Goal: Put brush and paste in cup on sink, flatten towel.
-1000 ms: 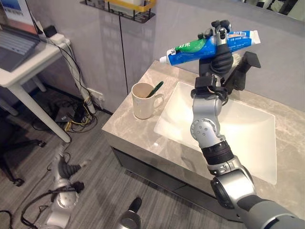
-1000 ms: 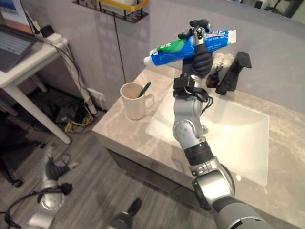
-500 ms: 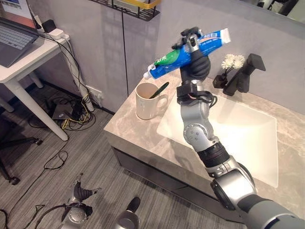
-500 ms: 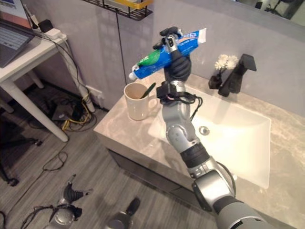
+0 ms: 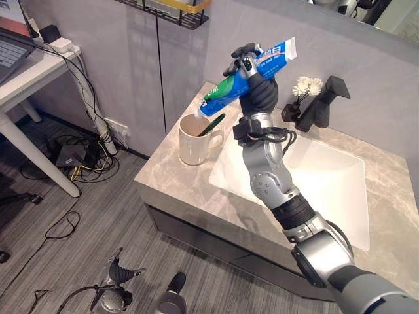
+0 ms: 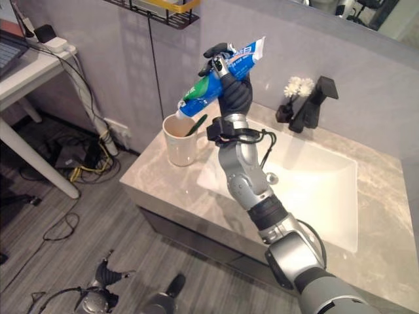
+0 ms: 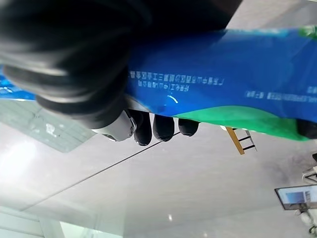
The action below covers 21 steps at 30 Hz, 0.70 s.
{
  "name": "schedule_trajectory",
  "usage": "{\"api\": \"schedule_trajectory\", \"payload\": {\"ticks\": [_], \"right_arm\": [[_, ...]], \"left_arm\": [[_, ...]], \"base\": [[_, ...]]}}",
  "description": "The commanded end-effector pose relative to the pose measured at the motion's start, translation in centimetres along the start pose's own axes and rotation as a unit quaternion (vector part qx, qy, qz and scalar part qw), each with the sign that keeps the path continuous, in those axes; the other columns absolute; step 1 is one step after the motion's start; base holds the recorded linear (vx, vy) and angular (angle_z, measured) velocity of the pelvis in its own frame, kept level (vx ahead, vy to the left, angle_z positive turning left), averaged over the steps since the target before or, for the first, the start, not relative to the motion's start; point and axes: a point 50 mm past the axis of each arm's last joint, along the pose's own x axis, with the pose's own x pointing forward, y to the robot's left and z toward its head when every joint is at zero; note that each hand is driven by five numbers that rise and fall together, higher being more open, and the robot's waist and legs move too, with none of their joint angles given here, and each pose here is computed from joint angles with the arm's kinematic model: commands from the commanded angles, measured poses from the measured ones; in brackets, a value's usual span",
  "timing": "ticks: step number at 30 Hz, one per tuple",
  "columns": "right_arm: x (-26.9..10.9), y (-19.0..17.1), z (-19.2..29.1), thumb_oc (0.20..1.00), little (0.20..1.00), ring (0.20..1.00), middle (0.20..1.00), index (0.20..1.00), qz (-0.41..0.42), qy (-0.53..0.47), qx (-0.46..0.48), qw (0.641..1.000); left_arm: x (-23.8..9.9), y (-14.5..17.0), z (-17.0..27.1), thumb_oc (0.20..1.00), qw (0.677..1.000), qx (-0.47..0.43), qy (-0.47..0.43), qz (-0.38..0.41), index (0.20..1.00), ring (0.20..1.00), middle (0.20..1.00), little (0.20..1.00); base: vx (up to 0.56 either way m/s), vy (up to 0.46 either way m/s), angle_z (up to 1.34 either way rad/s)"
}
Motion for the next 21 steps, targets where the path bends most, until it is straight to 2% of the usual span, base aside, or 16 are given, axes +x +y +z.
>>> {"api": "schedule_trajectory", "payload": {"ticks": [1, 13, 14, 21], "right_arm": [[1.5, 1.4, 2.1, 0.2, 0.2, 0.2, 0.2, 0.2, 0.046, -0.047, -0.04, 0.997], [1.2, 1.5, 1.3, 0.2, 0.2, 0.2, 0.2, 0.2, 0.049, -0.034, -0.075, 0.995], [1.2, 1.8, 1.2, 0.2, 0.2, 0.2, 0.2, 0.2, 0.057, -0.037, -0.107, 0.992], [1.5, 2.4, 1.3, 0.2, 0.2, 0.2, 0.2, 0.2, 0.076, -0.045, -0.156, 0.984]], "left_arm": [[0.3, 0.2, -0.5, 1.0, 1.0, -0.006, 0.015, 0.006, 1.0, 1.0, 1.0, 1.0], [0.2, -0.1, -1.4, 1.0, 0.998, -0.027, 0.048, 0.015, 1.0, 1.0, 1.0, 1.0], [0.3, 0.0, -1.1, 1.0, 0.999, -0.022, 0.04, 0.018, 1.0, 1.0, 1.0, 1.0], [0.4, 0.3, -0.8, 1.0, 0.999, -0.019, 0.033, 0.025, 1.0, 1.0, 1.0, 1.0]], "base": [[0.0, 0.0, 0.0], [0.0, 0.0, 0.0], [0.0, 0.0, 0.0], [0.0, 0.0, 0.0]]}}
